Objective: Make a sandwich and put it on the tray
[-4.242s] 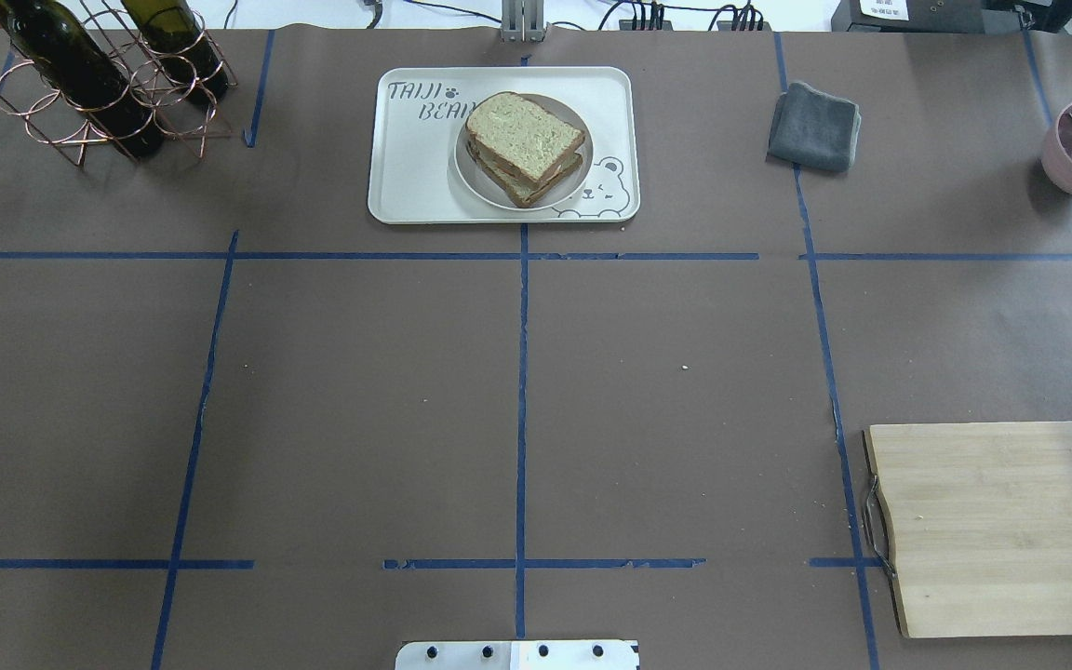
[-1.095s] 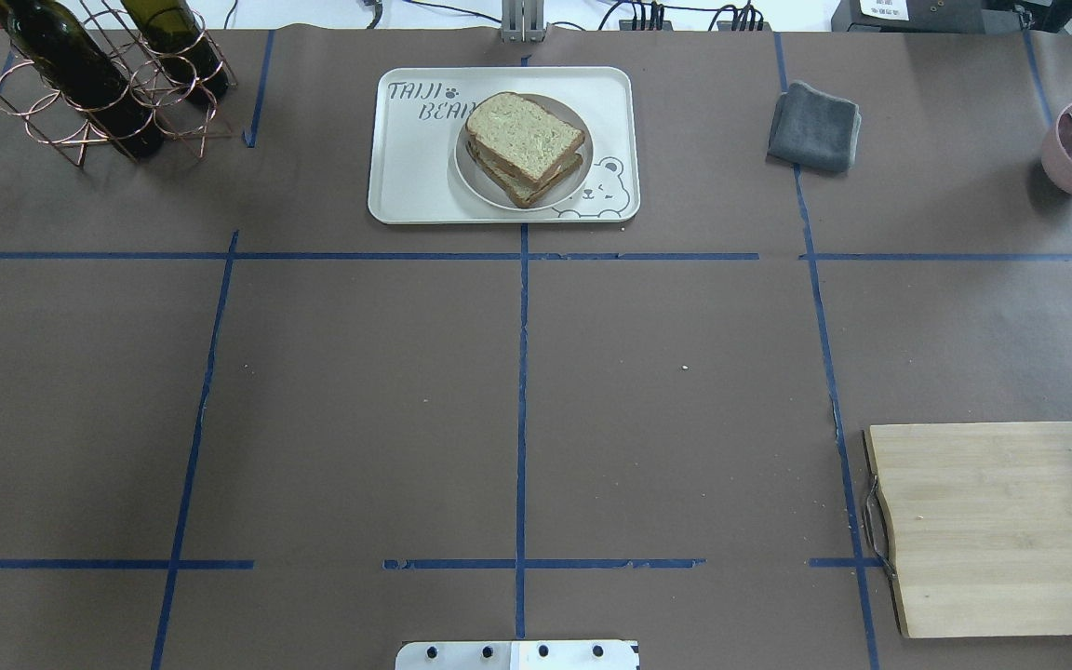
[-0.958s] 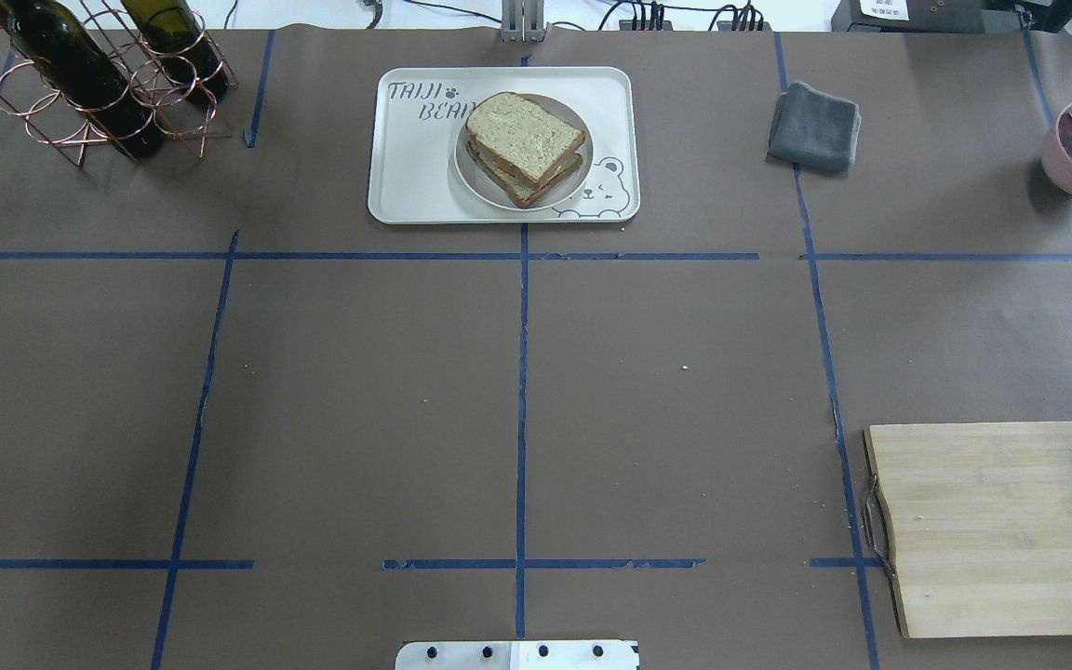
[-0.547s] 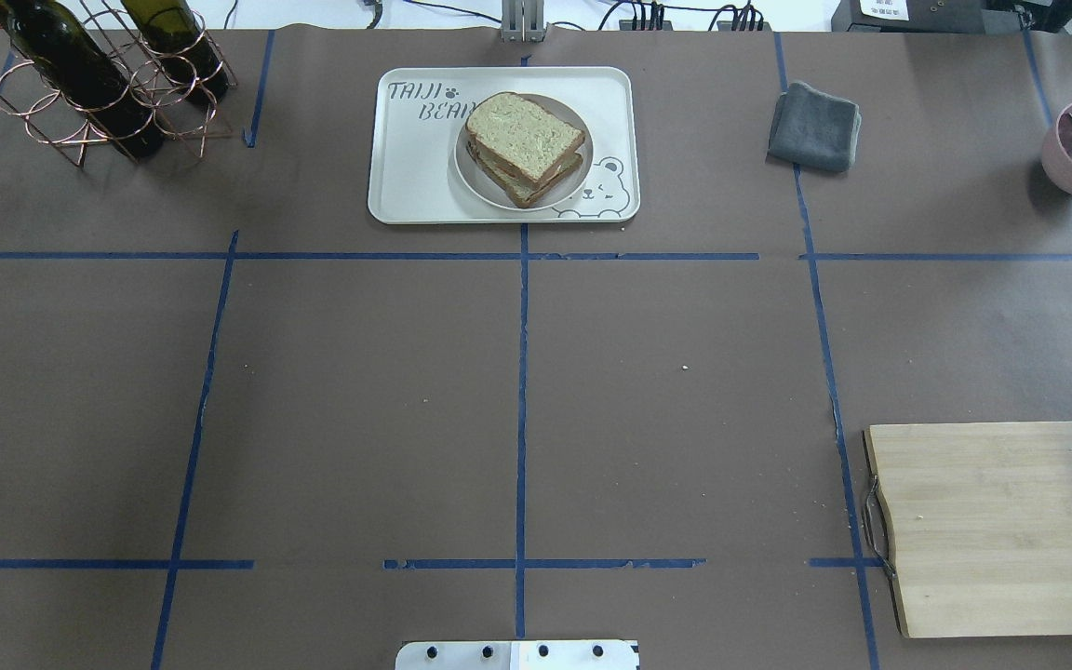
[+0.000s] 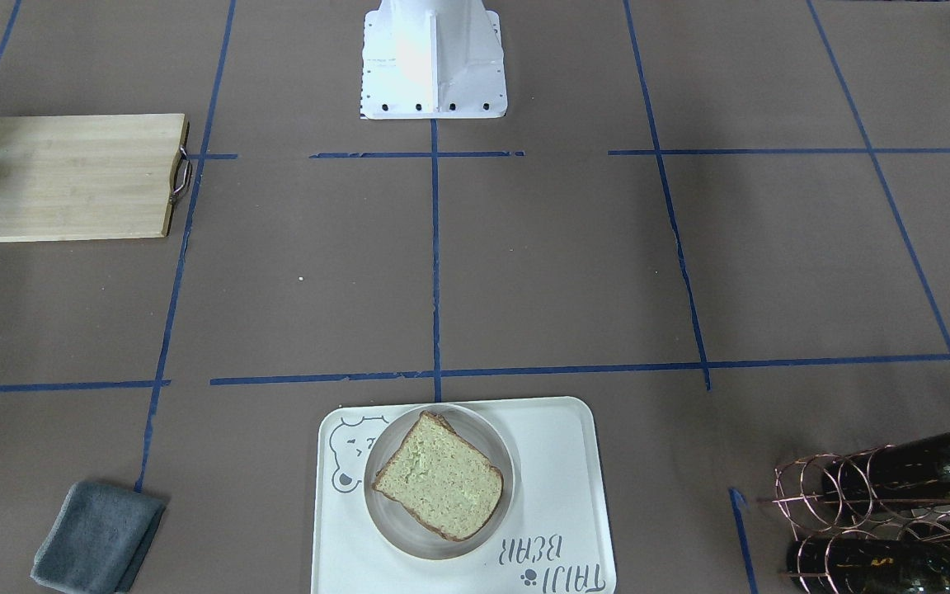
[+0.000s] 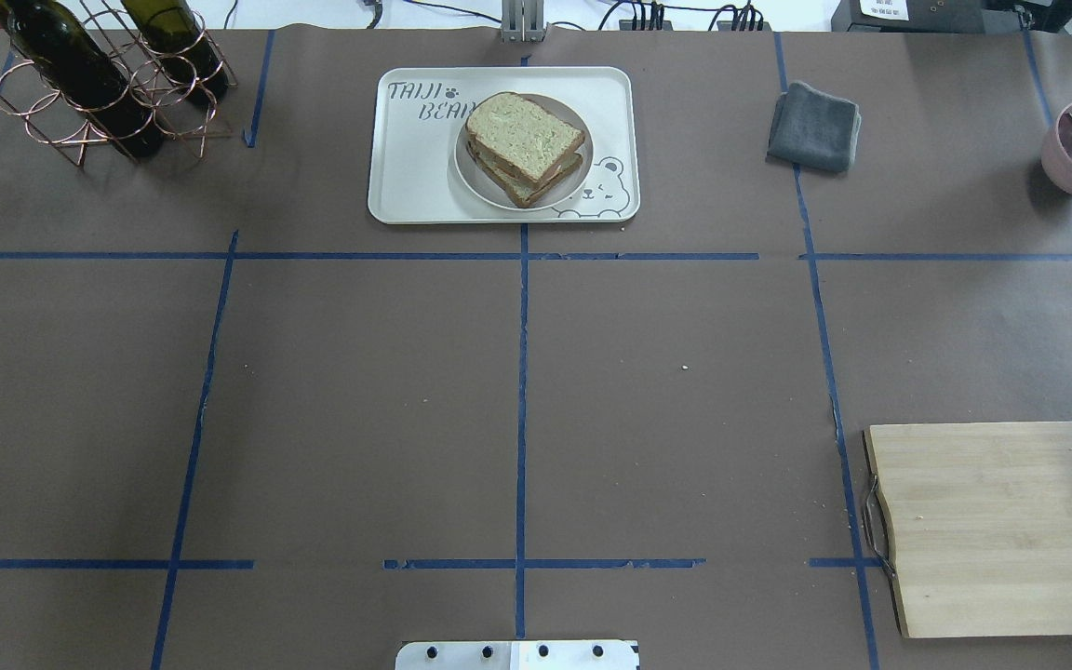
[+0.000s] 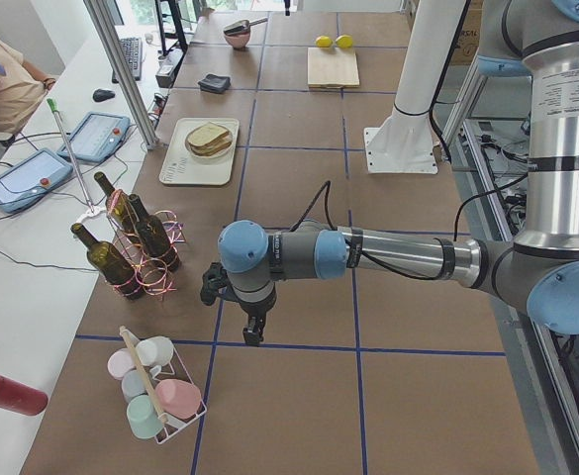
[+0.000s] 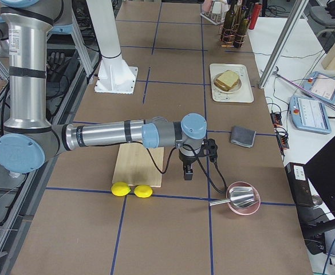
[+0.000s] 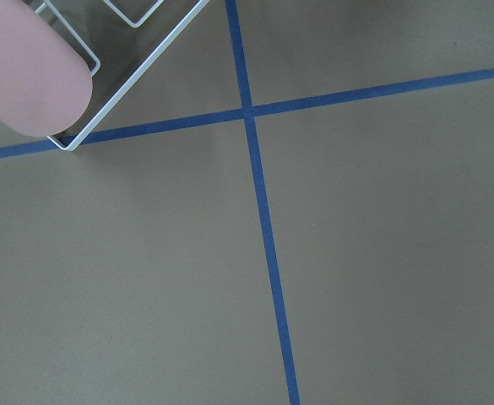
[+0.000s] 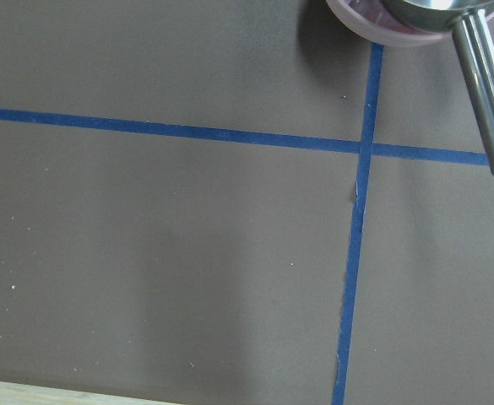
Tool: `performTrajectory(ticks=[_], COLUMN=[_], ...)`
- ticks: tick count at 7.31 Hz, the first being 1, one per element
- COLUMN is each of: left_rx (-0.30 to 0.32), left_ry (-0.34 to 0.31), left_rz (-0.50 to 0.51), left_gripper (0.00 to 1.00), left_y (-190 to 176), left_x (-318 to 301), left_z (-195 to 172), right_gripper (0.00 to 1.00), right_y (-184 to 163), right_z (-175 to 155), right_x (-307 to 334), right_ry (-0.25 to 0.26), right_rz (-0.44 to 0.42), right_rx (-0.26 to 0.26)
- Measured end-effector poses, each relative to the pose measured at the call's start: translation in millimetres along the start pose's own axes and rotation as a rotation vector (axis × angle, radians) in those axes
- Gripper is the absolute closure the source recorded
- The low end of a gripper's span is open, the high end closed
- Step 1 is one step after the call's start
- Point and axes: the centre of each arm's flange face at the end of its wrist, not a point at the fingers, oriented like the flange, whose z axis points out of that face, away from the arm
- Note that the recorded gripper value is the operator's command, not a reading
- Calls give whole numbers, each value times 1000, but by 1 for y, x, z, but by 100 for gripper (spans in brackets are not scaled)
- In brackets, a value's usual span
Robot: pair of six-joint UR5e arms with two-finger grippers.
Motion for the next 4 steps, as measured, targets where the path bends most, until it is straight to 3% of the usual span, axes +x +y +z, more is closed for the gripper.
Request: performTrajectory(ticks=[4], left_rx=[7], left_ry=[-7], left_rz=[-1], left_gripper=[0], left_y=[1], left_x=[-2], left_z=[0], right_gripper=[0], right_y=[0], right_z=[-1], right_x=[-3], right_ry=[-14], right_rz=[-2], right_rx=[2])
